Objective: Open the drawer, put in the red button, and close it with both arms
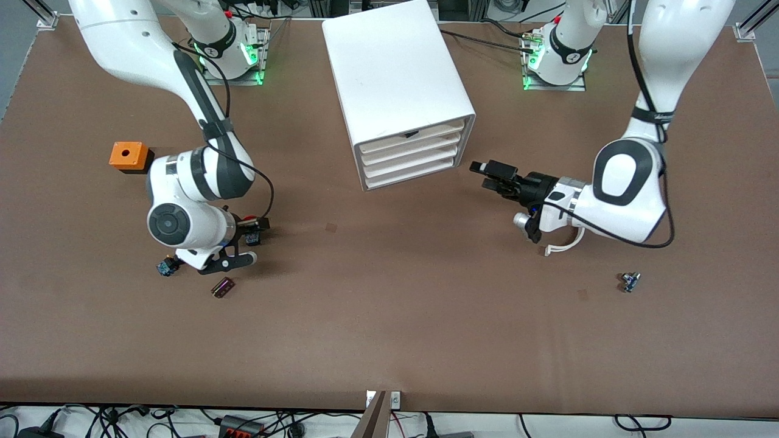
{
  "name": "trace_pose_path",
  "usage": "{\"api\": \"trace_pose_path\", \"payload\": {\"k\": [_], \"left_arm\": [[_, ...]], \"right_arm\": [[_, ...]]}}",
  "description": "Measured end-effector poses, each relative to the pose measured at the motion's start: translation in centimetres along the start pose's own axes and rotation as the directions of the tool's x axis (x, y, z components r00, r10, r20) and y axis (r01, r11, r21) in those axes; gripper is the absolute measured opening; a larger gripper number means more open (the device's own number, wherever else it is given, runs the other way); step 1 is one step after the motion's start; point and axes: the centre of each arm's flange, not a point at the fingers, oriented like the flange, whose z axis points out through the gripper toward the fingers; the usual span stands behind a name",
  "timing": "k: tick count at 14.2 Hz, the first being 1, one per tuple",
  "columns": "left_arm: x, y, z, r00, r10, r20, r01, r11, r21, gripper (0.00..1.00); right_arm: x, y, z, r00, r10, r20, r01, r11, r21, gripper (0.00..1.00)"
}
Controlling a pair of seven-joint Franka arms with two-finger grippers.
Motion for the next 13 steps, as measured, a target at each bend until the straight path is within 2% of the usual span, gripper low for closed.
{"api": "trace_pose_path", "payload": {"k": [2,6,11,12,13], "left_arm": [[0.0,-2.7,2.8,0.997,0.081,-0.008,-0.081,0.992,-0.097,0.99],[-1.0,-8.7,7.6,0.981,0.189,0.042,-0.175,0.961,-0.216,0.90],[-2.4,-10.0,11.4,0.971,0.220,0.090,-0.189,0.946,-0.264,0.86],[-2.8,-10.2,12.2,0.969,0.228,0.099,-0.194,0.944,-0.267,0.85],[-3.2,-10.4,13.0,0.966,0.234,0.108,-0.198,0.942,-0.270,0.79]], "right_arm": [[0.4,0.2,2.3,1.000,0.006,0.019,-0.006,1.000,-0.002,1.00],[0.6,0.5,4.0,0.999,0.011,0.038,-0.011,1.000,-0.005,1.00],[0.7,0.4,4.7,0.999,0.011,0.047,-0.011,1.000,-0.006,1.00],[0.7,0.5,4.8,0.999,0.012,0.046,-0.011,1.000,-0.006,0.94],[0.7,0.5,4.8,0.999,0.011,0.045,-0.011,1.000,-0.008,0.94]]}}
